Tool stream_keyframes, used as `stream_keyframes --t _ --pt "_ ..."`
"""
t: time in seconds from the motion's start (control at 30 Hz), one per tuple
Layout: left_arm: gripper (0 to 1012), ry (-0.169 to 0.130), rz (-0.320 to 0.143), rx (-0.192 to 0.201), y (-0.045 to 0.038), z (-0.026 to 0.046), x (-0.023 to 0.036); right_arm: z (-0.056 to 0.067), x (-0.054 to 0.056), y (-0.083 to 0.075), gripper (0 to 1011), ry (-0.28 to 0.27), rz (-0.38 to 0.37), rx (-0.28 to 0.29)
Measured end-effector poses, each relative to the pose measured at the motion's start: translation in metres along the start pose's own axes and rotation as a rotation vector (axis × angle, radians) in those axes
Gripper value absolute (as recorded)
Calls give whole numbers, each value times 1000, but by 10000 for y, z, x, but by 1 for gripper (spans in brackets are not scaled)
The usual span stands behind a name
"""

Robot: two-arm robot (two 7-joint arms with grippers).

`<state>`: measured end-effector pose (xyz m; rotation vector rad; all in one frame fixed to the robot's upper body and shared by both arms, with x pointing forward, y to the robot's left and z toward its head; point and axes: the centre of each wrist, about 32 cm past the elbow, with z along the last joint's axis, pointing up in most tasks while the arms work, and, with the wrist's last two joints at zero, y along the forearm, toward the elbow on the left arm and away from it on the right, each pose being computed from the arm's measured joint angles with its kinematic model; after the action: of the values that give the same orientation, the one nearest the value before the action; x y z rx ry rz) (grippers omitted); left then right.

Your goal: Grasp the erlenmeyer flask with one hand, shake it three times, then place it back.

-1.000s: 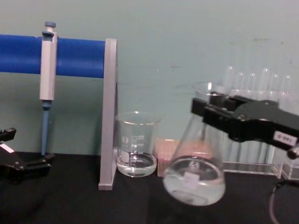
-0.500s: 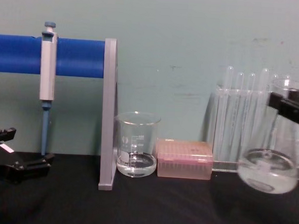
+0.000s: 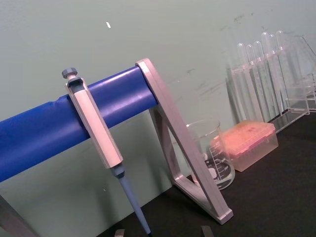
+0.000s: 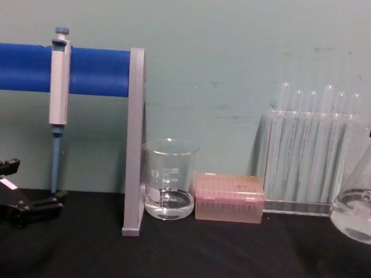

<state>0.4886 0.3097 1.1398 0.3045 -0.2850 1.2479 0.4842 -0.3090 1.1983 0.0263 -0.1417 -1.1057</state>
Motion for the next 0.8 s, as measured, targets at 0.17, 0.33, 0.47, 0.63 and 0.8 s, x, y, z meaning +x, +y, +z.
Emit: stream_keyframes --t 0.17,0.33,0.47,0.63,0.8 --pt "1001 0 0 0 0 0 0 -4 -10 30 449 3 14 2" --pt "1001 0 0 0 0 0 0 -15 -66 110 448 12 59 6" --pt "1001 0 0 0 0 0 0 -16 -129 187 448 18 105 12" --pt "1001 0 0 0 0 0 0 -17 -227 290 448 29 176 17" --pt "1001 0 0 0 0 0 0 -29 -367 400 448 46 267 17"
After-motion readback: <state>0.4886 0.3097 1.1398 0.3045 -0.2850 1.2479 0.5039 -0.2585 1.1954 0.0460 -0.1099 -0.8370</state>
